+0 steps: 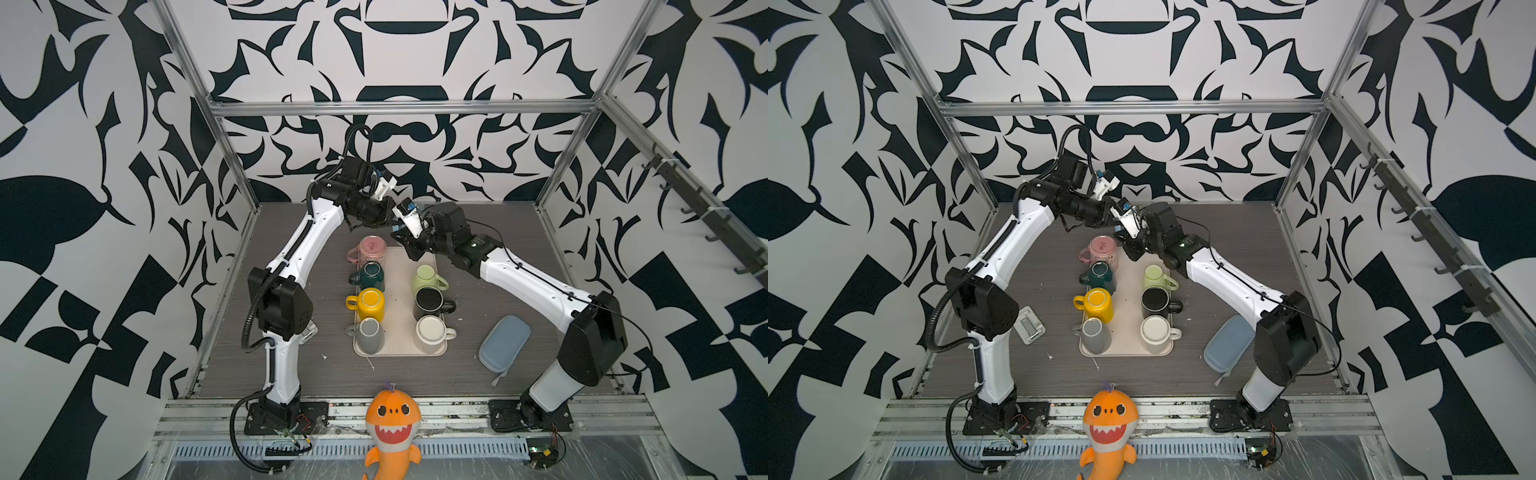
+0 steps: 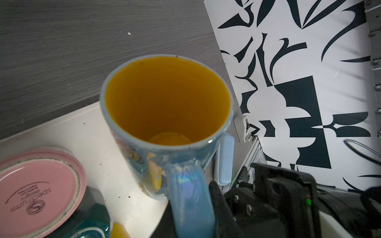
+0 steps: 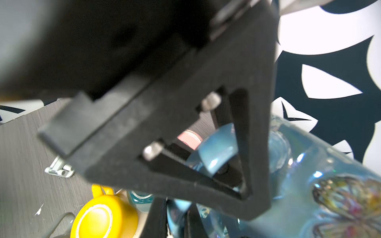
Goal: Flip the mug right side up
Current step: 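Open the right gripper and draw it back while the left gripper lifts the mug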
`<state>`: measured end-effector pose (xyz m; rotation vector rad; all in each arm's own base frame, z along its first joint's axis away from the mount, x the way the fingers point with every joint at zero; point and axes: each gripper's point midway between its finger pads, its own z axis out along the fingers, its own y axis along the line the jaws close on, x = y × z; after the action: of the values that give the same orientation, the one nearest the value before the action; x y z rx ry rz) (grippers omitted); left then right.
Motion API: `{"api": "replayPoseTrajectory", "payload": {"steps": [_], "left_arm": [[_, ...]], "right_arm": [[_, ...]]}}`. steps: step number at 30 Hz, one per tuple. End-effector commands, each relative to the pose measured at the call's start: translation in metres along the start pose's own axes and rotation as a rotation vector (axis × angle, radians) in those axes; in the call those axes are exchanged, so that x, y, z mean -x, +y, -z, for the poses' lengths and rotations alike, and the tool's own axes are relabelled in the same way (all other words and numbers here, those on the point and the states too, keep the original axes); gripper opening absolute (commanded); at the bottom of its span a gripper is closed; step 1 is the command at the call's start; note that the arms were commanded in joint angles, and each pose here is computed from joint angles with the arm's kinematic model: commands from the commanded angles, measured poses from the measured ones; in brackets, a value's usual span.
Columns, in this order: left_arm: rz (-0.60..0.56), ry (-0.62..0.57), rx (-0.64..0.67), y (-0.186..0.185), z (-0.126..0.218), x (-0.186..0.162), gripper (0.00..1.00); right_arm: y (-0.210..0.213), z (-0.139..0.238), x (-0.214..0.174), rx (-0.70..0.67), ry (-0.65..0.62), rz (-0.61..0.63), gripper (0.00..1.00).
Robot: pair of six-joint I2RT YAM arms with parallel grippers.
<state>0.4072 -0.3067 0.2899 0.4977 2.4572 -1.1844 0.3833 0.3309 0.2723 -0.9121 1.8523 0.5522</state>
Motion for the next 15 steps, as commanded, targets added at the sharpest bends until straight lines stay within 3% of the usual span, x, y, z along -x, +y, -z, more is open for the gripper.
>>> {"api": "replayPoseTrajectory", "payload": {"steps": [1, 7, 15], "left_arm": [[-0.048, -0.094, 0.036, -0.002, 0.013, 0.025, 0.0], [-0.072, -0.141, 0.04, -0.006, 0.016, 0.039, 0.0], [-0.128, -0.233, 0.053, -0.011, 0.023, 0.064, 0.0]], "right_arm": [[0.004, 0.049, 0.077, -0.044, -0.243, 0.108, 0.13], [0.0, 0.052, 0.071, -0.076, -0.228, 0.108, 0.27], [-0.005, 0.058, 0.064, -0.112, -0.216, 0.102, 0.31]]}}
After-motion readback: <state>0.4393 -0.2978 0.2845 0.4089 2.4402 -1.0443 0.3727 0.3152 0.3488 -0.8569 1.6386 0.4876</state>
